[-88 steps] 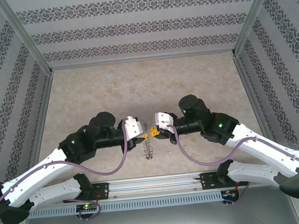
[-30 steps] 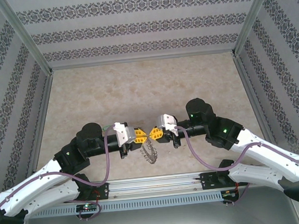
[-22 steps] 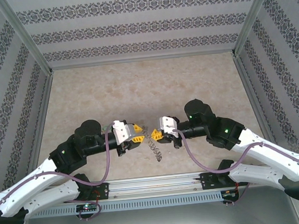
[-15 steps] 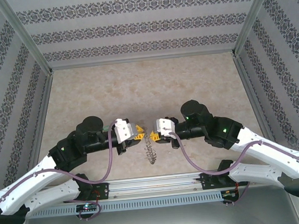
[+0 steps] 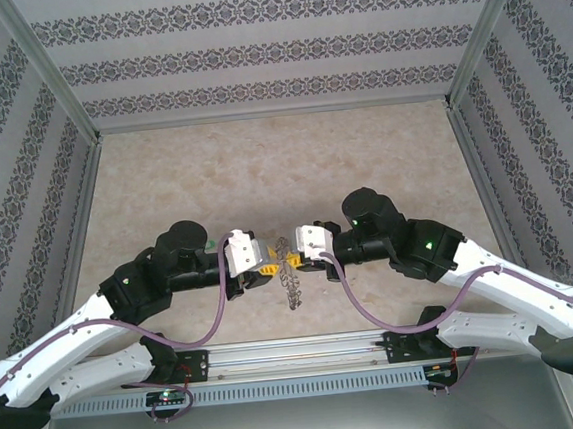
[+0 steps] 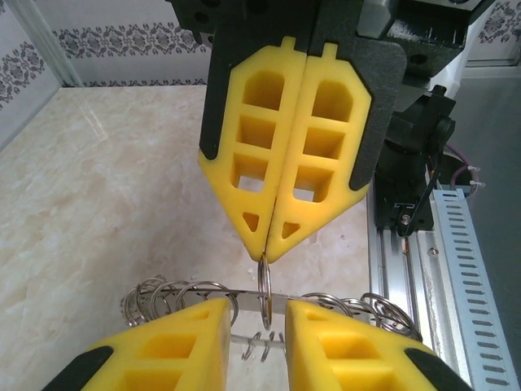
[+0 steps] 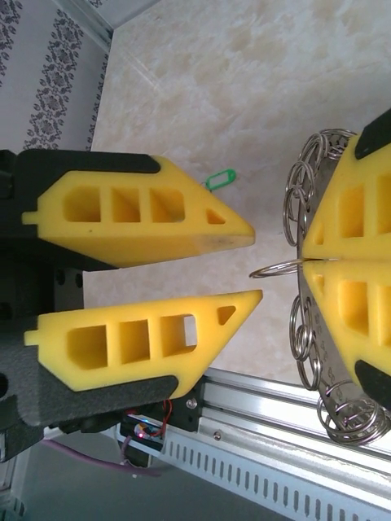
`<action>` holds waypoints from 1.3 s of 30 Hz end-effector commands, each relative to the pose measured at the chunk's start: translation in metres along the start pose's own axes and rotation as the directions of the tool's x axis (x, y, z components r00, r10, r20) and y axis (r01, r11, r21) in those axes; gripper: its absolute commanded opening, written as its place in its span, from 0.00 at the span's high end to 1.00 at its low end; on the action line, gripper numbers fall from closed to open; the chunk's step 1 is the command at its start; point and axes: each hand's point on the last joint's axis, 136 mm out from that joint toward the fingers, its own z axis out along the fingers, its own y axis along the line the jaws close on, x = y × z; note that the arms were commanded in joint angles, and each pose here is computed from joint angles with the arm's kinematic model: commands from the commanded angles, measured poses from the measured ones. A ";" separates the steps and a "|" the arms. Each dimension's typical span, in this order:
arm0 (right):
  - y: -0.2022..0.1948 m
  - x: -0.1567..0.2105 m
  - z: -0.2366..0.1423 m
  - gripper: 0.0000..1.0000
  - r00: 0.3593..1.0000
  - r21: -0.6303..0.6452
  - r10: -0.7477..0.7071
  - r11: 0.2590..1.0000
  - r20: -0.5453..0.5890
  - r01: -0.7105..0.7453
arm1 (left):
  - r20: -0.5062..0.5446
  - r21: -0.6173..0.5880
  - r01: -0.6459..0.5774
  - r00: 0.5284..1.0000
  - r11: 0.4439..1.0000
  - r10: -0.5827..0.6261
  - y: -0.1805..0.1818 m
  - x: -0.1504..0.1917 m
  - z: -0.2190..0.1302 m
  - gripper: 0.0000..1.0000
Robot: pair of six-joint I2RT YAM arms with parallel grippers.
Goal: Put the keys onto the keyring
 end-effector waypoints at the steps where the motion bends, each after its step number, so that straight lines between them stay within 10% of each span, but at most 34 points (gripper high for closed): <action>1: -0.003 -0.017 -0.005 1.00 0.998 0.014 -0.035 0.999 0.043 0.034 | 0.014 0.031 -0.017 1.000 0.999 0.016 -0.007 -0.006 -0.003 0.74; 26: -0.007 -0.006 -0.010 1.00 0.997 0.078 0.032 0.996 0.067 -0.037 | 0.014 -0.088 0.064 0.998 0.994 -0.063 0.013 0.015 0.011 1.00; 35: -0.049 0.080 0.006 0.43 0.913 0.264 0.401 0.891 -0.073 -0.370 | -0.036 -0.316 0.293 0.947 0.902 -0.320 0.043 0.071 0.012 0.77; 39: -0.050 0.114 0.022 0.37 0.852 0.292 0.497 0.850 -0.167 -0.439 | -0.069 -0.415 0.412 0.875 0.811 -0.480 0.057 0.109 0.010 0.73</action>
